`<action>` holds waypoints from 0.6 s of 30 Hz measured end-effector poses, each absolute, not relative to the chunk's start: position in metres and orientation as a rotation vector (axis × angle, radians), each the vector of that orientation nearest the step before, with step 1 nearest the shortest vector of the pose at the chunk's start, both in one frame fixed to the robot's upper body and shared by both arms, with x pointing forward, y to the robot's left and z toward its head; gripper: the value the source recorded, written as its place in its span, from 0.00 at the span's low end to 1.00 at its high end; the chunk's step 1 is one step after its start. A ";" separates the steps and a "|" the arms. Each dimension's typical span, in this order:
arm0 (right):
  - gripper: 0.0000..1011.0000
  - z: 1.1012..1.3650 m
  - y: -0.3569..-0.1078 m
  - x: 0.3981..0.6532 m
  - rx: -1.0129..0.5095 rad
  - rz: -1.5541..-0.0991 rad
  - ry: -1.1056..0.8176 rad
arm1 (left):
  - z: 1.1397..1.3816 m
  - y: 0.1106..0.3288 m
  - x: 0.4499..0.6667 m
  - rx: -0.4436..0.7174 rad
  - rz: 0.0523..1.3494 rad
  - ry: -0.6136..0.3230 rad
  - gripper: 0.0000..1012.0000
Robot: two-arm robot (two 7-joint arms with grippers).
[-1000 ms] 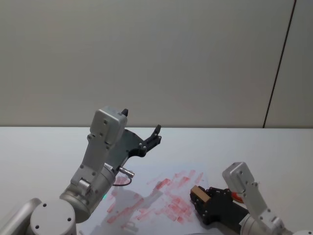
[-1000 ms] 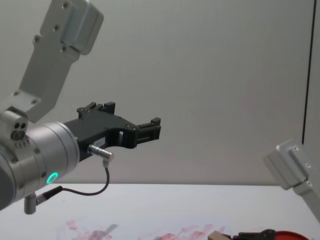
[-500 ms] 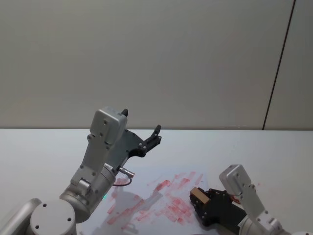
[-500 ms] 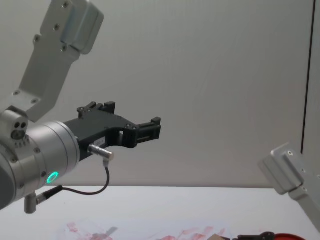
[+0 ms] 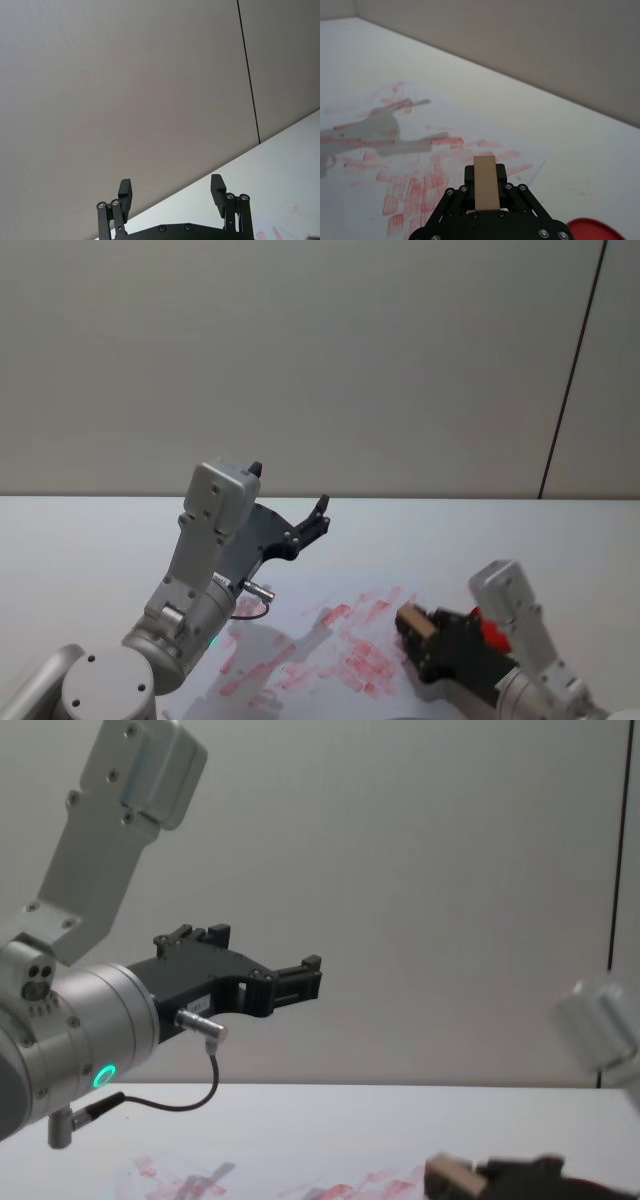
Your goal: Use the one hand to pick up the stamp and affix it onto the A4 paper.
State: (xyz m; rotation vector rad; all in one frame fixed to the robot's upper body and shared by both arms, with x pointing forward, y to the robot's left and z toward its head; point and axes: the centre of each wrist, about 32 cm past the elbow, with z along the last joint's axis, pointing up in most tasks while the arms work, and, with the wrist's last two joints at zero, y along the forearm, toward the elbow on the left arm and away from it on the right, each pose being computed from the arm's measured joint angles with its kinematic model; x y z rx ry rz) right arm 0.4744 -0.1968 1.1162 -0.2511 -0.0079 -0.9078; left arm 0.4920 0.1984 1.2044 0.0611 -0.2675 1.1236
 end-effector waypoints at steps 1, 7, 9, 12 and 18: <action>0.22 1.118 -0.197 0.475 -0.241 -0.913 -0.011 | 1.204 0.198 0.492 0.061 1.124 -0.268 0.99; 0.22 1.134 -0.205 0.477 -0.171 -0.960 -0.029 | 1.204 0.198 0.492 0.061 1.124 -0.268 0.99; 0.22 1.139 -0.209 0.477 -0.158 -0.976 -0.036 | 1.204 0.198 0.492 0.061 1.124 -0.268 0.99; 0.22 1.142 -0.213 0.477 -0.150 -0.991 -0.041 | 1.204 0.198 0.492 0.061 1.124 -0.268 0.99; 0.22 1.147 -0.223 0.476 -0.148 -1.027 -0.046 | 1.204 0.198 0.492 0.061 1.124 -0.268 0.99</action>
